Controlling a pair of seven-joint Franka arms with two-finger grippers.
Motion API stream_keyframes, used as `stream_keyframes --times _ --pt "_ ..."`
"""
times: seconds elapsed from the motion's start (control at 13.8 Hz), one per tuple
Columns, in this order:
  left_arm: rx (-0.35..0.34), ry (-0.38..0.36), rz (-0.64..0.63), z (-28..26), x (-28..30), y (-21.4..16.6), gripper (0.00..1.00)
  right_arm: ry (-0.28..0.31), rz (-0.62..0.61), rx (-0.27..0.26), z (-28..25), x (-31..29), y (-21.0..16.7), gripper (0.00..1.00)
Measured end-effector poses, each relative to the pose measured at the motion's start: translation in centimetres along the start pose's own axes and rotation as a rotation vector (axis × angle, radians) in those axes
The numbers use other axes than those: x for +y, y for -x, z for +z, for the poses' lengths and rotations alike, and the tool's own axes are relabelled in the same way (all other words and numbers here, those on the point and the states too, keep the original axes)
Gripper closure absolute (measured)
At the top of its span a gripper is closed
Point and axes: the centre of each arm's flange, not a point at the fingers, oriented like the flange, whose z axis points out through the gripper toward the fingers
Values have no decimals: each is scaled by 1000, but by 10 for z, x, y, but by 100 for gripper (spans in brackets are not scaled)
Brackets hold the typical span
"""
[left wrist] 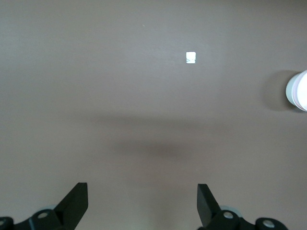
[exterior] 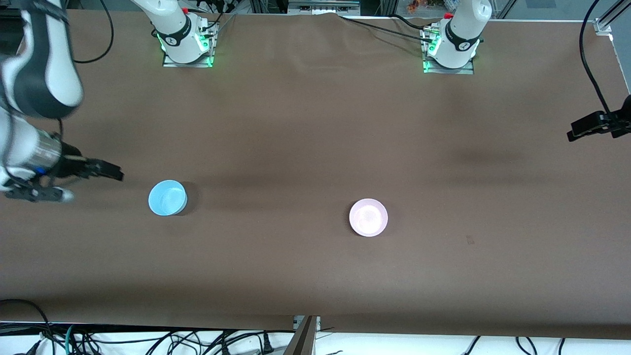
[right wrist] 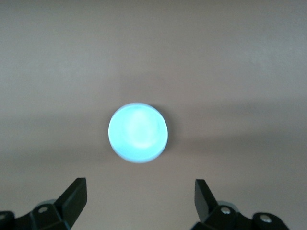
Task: Stack pink and blue bowls on white bowl
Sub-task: 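Withdraw the left gripper while the right gripper reaches the blue bowl, then grasp the light blue bowl rim with the right gripper and lift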
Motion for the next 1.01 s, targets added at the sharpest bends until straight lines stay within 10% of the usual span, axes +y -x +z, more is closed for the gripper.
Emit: stream_keyframes --times 1.01 --pt "-46 4 -29 7 16 1 0 36 29 37 179 20 -10 0"
